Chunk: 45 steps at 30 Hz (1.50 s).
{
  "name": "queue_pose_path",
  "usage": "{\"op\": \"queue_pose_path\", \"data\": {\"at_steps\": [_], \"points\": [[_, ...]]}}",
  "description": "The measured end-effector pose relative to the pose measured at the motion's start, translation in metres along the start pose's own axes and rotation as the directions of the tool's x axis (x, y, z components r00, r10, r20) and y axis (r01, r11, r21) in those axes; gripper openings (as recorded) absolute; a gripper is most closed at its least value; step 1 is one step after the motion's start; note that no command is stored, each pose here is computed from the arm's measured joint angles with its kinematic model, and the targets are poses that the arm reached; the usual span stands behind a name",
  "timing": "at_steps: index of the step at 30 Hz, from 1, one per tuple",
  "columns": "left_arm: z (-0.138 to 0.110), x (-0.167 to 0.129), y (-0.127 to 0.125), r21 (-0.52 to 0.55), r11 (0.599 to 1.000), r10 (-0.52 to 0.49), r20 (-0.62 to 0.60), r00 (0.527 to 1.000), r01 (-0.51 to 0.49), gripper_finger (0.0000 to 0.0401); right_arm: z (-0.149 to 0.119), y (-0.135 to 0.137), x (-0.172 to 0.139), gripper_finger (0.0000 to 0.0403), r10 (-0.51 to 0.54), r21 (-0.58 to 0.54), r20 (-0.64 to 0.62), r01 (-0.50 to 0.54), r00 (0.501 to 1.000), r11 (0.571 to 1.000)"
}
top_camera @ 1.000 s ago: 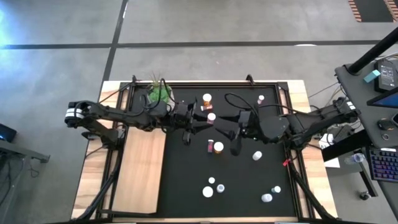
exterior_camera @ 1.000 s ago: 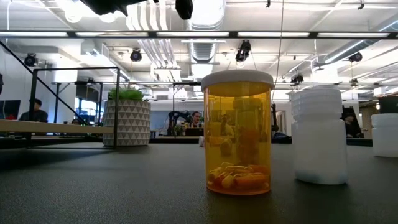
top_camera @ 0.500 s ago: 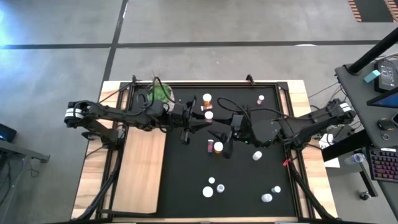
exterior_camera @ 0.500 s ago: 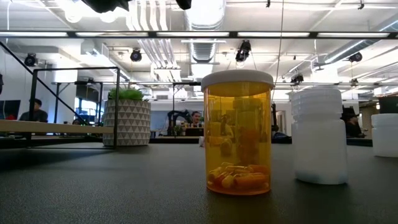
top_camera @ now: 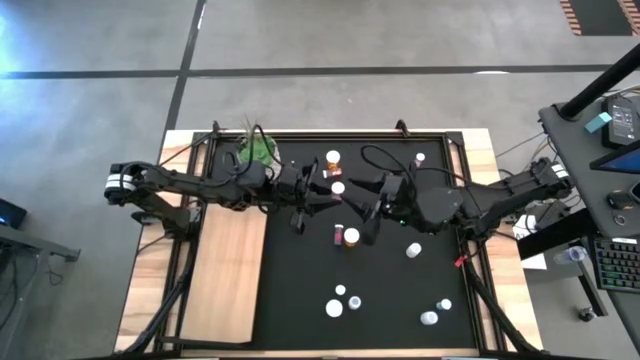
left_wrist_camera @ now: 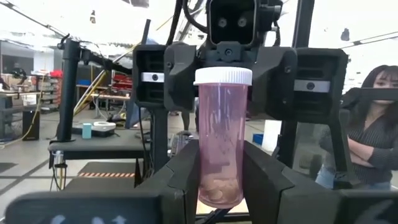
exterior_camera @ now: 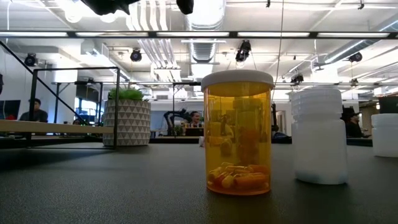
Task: Pick and place medicine bottles onto shelf by color
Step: Put the bottom pink pill bottle on the shelf
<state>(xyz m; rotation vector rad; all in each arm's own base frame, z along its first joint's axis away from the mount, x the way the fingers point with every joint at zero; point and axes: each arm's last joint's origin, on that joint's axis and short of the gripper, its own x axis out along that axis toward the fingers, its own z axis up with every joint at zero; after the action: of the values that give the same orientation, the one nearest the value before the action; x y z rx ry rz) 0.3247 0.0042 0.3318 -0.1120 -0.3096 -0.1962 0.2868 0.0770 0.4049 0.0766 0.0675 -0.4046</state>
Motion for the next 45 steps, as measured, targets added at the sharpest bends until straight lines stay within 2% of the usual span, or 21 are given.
{"op": "queue_pose_path", "data": {"at_steps": [10, 28, 32, 41, 45], "points": [[0.003, 0.0, 0.0, 0.026, 1.0, -0.003, 0.024, 1.0, 0.002, 0.0077, -0.013, 0.008, 0.011, 0.0189, -0.006, 0.011, -0.031, 0.007, 1.0, 1.0], [0.004, 0.0, 0.0, 0.018, 1.0, 0.0, 0.026, 1.0, 0.0, 0.0077, -0.01, 0.014, 0.017, 0.0188, -0.005, 0.011, 0.037, 0.005, 0.999, 1.0], [0.004, 0.0, -0.001, 0.017, 1.0, -0.001, 0.029, 1.0, 0.001, 0.0077, -0.01, 0.014, 0.018, 0.0167, -0.005, 0.013, 0.037, 0.005, 0.999, 1.0], [0.005, 0.001, -0.001, 0.017, 1.0, -0.003, 0.031, 1.0, 0.003, 0.0077, -0.01, 0.014, 0.018, 0.0081, -0.004, 0.019, 0.037, 0.004, 0.999, 1.0], [0.004, 0.0, -0.001, 0.013, 1.0, -0.002, 0.031, 1.0, 0.002, 0.0077, -0.01, 0.014, 0.017, 0.007, -0.005, 0.017, 0.036, 0.005, 0.999, 1.0]]}}
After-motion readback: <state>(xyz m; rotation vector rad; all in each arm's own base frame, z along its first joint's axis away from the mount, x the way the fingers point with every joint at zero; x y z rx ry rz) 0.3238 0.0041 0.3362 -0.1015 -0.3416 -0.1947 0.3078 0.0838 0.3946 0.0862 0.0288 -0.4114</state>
